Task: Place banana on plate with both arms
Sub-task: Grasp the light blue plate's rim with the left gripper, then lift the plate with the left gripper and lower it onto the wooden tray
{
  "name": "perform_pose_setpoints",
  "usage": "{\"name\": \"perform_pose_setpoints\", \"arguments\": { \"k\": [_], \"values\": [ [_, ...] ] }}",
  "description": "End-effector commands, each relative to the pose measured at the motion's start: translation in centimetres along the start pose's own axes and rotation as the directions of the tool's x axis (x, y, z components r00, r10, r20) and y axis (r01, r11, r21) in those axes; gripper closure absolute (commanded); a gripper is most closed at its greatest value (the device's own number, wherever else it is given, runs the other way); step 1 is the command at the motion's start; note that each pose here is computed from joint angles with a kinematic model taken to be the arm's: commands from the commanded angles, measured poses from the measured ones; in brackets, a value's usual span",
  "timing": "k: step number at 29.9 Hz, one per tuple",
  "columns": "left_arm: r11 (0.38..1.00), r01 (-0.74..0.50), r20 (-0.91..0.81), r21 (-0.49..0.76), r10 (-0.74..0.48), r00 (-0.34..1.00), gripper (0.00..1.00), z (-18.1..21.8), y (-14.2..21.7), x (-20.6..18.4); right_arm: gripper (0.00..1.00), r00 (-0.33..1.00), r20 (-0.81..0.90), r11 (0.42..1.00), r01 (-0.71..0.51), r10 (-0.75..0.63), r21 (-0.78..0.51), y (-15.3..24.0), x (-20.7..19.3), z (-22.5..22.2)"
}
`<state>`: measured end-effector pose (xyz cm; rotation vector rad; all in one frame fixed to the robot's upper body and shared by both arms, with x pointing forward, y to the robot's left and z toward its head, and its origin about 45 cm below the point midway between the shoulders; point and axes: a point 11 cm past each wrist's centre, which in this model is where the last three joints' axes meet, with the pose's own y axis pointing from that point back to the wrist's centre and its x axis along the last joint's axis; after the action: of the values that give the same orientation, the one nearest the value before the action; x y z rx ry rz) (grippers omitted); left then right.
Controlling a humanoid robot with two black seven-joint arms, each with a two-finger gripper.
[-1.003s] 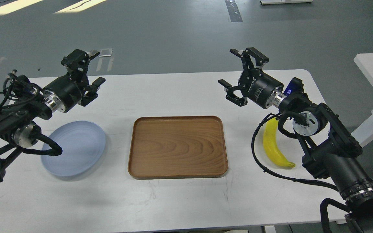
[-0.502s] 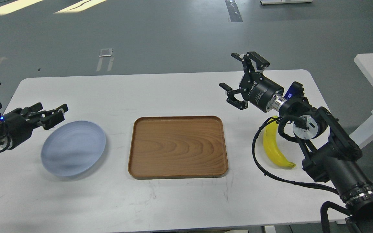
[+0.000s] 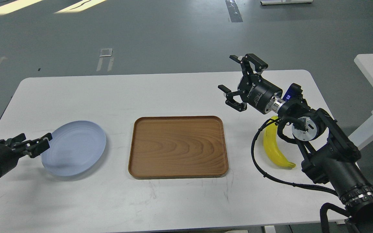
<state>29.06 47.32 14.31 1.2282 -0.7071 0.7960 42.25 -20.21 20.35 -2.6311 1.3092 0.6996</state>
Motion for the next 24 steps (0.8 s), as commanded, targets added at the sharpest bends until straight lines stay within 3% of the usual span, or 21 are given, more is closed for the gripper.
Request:
{"name": "perform_pose_setpoints", "arguments": {
  "k": [1,5,9,13,16,18,22,24],
  "values": [
    [1.000,0.014,-0.005,0.013,-0.014,1.000,0.05,-0.5,0.3,-0.7,0.00,1.000,0.002,1.000,-0.001,0.001,-0.001,0.1,0.0,0.1],
    [0.999,0.025,-0.009,0.026,-0.025,1.000,0.07,-0.8,-0.4,-1.9,0.00,1.000,0.002,1.000,-0.002,0.002,0.000,0.2,0.1,0.1],
    [0.998,0.038,-0.018,0.044,-0.038,0.999,0.22,-1.3,-0.7,-2.8,0.00,1.000,-0.001,1.000,0.003,-0.003,0.004,0.1,-0.1,0.0],
    [0.998,0.044,-0.025,0.043,-0.043,0.999,0.29,-1.2,-0.6,-3.1,0.00,1.000,0.001,1.000,0.001,-0.001,0.000,0.2,0.0,0.1],
    [0.998,0.045,-0.025,0.044,-0.044,0.999,0.44,-1.2,-0.6,-3.2,0.00,1.000,0.002,1.000,0.001,-0.001,0.000,0.2,0.0,0.2],
    [0.998,0.052,-0.032,0.033,-0.051,0.998,0.62,-0.8,-0.9,-3.5,0.00,1.000,0.002,1.000,0.000,0.000,-0.001,0.2,0.0,0.3],
    [0.998,0.056,-0.044,0.020,-0.056,0.997,0.79,-0.2,-1.3,-4.0,0.00,1.000,0.004,1.000,-0.004,0.004,-0.004,0.4,0.1,0.4],
    [0.998,0.058,-0.044,0.020,-0.057,0.997,0.93,-0.2,-1.3,-4.0,0.00,1.000,0.004,1.000,-0.004,0.004,-0.004,0.4,0.1,0.4]
  ]
}}
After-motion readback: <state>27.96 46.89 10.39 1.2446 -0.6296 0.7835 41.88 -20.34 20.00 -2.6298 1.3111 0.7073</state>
